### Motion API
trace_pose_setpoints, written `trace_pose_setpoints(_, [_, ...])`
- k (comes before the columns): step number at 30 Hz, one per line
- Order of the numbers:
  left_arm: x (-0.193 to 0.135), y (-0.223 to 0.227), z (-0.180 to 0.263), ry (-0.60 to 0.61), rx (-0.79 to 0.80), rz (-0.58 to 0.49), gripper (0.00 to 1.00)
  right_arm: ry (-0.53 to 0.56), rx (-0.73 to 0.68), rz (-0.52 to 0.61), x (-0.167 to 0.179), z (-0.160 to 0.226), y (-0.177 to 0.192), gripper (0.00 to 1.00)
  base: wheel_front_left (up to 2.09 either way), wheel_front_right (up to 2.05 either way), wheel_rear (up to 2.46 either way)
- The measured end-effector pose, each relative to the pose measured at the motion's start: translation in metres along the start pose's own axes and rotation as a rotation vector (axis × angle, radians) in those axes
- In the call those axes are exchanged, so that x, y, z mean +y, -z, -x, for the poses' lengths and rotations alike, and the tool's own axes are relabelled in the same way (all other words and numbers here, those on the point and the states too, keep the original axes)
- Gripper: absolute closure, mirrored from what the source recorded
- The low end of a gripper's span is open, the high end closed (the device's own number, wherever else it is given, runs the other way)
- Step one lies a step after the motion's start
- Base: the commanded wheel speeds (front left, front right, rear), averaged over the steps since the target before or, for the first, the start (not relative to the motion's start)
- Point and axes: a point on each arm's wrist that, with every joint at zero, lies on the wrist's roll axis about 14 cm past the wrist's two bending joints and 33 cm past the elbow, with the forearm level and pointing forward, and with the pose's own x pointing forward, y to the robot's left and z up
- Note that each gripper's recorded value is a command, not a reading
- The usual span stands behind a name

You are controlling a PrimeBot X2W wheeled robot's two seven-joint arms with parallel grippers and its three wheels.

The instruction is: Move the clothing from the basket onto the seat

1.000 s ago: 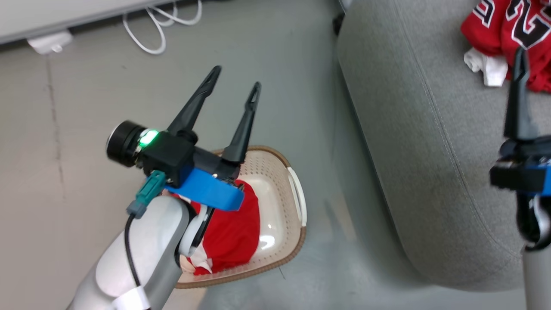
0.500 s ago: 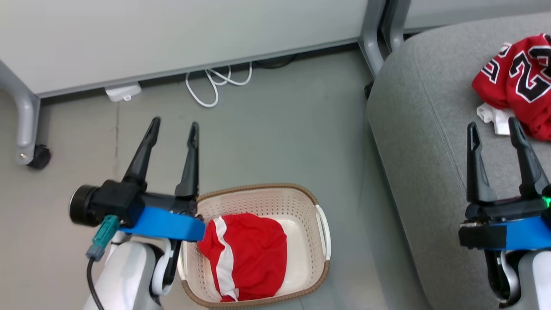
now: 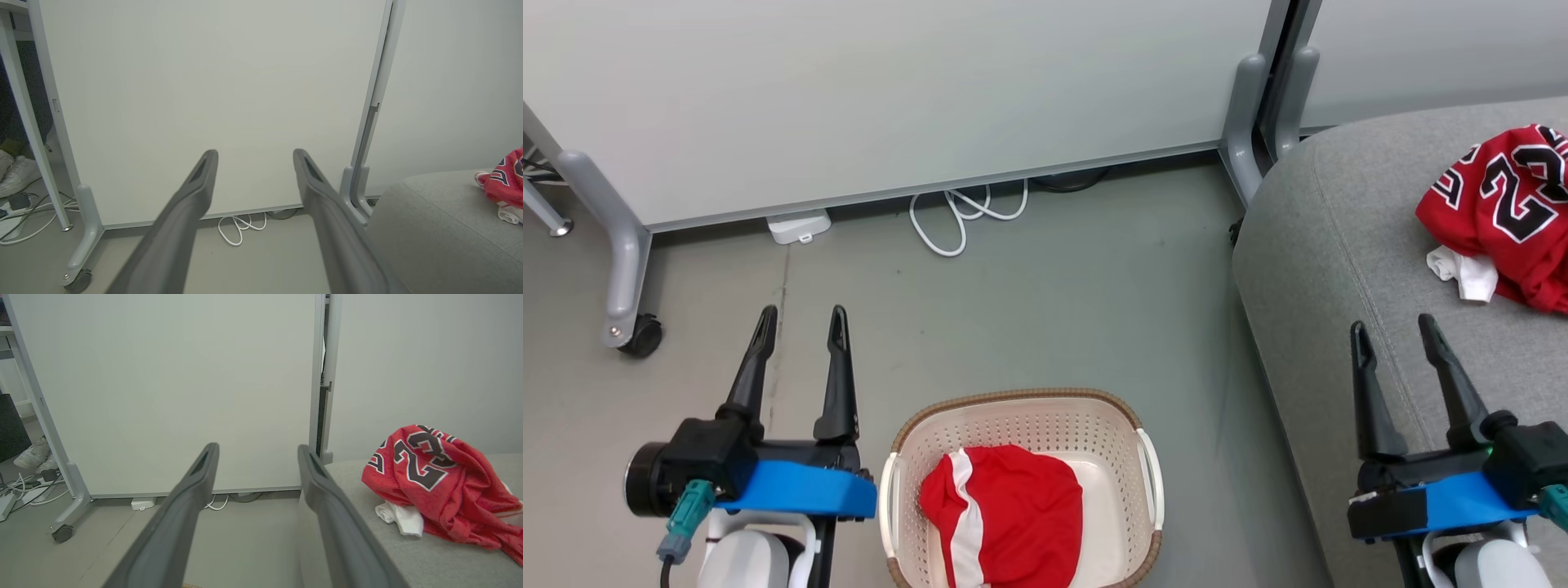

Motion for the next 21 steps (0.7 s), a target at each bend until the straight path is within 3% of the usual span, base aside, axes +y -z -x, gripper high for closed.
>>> trace_pose_setpoints(21, [0.005,0.017,0.017,-0.021,0.057,-0.014,0.00,-0.025,0.045,-0.009,0.013,0.008,0.013,0.00,0.00,0.00,0.00])
